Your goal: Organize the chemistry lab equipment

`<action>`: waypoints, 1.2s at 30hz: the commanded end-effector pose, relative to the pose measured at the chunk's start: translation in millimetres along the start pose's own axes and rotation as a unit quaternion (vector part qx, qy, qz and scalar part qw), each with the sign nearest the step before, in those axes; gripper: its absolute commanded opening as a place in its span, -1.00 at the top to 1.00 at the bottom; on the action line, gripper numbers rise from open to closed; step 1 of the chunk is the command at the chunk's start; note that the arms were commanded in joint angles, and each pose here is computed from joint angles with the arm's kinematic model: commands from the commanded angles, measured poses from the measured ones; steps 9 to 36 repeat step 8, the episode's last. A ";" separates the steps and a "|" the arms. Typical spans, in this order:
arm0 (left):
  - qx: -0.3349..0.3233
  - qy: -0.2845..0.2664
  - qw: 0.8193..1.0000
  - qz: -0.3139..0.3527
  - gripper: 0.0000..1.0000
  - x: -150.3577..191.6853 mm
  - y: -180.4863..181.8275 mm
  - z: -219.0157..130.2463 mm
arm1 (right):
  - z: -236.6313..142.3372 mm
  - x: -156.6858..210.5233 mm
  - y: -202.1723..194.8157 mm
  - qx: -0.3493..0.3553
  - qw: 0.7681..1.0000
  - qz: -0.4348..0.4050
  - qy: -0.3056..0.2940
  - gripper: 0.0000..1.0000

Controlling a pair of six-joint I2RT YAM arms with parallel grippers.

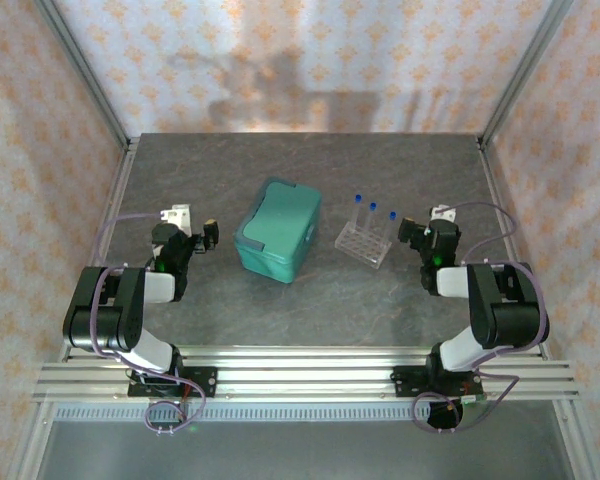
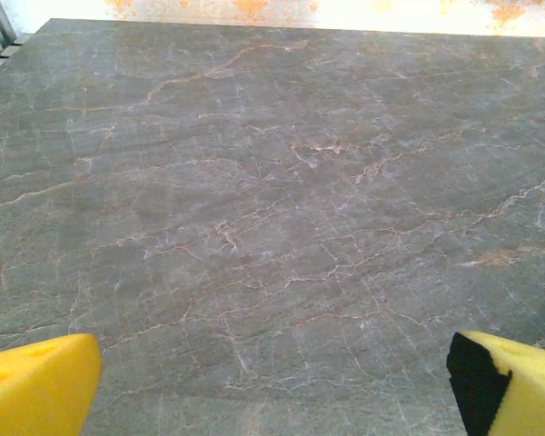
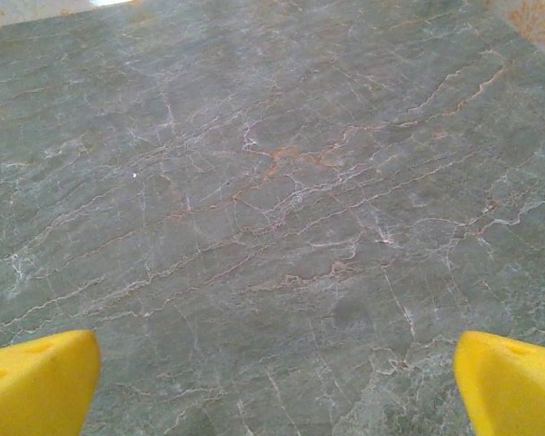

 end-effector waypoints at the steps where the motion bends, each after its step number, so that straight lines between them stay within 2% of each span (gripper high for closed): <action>1: -0.008 -0.023 1.000 -0.001 -0.99 -9.9 0.5 1.8 | -0.9 -11.0 1.5 0.005 1.000 -0.002 -0.024 -0.99; 36: -0.005 -0.025 1.000 0.000 -0.99 -10.1 0.1 1.5 | -1.4 -11.2 1.5 0.004 1.000 -0.002 -0.028 -0.99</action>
Point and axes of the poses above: each hand's point on the last joint's axis, 136 mm out from that joint toward the fingers, its own z axis out along the fingers, its own y axis along the line the jaws close on, x = y × z, the point moved 8 cm from there along -z, back along the fingers
